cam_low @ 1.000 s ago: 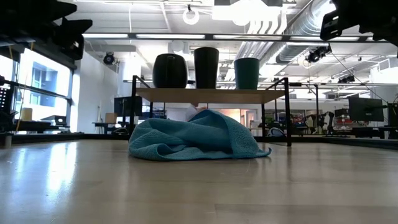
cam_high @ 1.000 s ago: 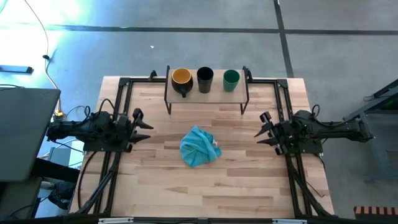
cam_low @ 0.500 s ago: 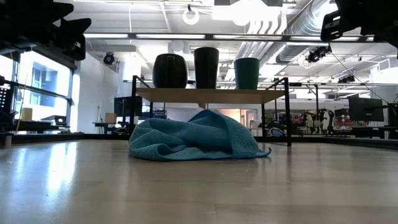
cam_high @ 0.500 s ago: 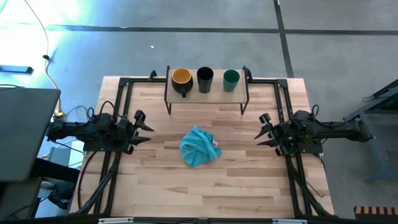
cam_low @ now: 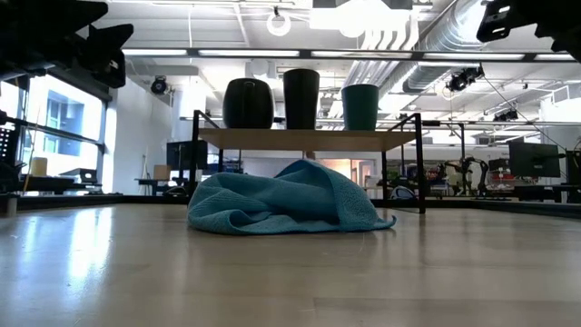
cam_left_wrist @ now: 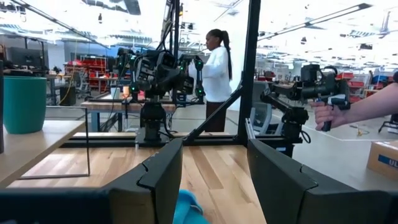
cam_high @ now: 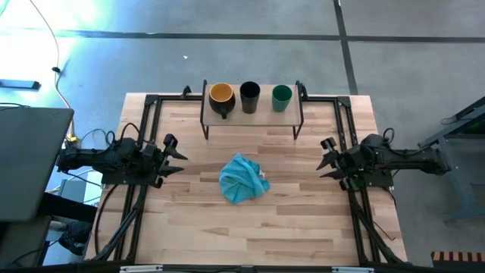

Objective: Stack small to large cups/mugs on shelf
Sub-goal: Return to Home Position

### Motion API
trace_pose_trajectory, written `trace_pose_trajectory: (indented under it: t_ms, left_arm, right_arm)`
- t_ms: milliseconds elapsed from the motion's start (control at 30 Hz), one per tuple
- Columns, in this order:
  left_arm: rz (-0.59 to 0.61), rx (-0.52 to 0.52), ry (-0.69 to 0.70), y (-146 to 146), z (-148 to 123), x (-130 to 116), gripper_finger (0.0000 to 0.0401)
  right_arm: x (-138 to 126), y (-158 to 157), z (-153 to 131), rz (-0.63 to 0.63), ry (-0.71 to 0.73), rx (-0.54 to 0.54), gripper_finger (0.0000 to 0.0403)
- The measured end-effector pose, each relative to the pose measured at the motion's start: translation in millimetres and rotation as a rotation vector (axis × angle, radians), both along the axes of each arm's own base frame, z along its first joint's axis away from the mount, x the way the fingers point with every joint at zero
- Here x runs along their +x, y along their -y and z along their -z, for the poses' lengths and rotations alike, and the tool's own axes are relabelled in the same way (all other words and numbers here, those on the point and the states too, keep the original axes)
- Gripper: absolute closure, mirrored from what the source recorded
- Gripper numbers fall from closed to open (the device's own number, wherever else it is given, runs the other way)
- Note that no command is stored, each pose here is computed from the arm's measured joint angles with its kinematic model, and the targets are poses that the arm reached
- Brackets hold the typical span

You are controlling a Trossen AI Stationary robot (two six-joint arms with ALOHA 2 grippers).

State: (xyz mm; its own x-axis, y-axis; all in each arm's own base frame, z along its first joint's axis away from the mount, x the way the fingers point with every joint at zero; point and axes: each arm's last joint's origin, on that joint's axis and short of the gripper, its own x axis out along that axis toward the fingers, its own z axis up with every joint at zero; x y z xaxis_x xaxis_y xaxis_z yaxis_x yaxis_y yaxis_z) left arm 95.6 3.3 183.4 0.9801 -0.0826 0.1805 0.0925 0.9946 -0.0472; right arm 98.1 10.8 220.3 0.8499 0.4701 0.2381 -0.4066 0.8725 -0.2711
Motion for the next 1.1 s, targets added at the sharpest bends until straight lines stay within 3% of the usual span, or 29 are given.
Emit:
trace_pose_trajectory:
  t_ms: [200,533,1100]
  left_arm:
    - [0.001,-0.008,-0.001,0,0,0,0.0231]
    - [-0.010,-0.051,-0.001,-1,0,0,0.0231]
    - [0.013,-0.096,-0.126,0,11,1,0.0231]
  right_arm:
    - [2,0,22,-0.015,0.034,0.031,0.0299]
    - [1,1,18,0.013,0.034,0.127,0.0299]
    - [3,0,28,-0.030,-0.072,0.098,0.0299]
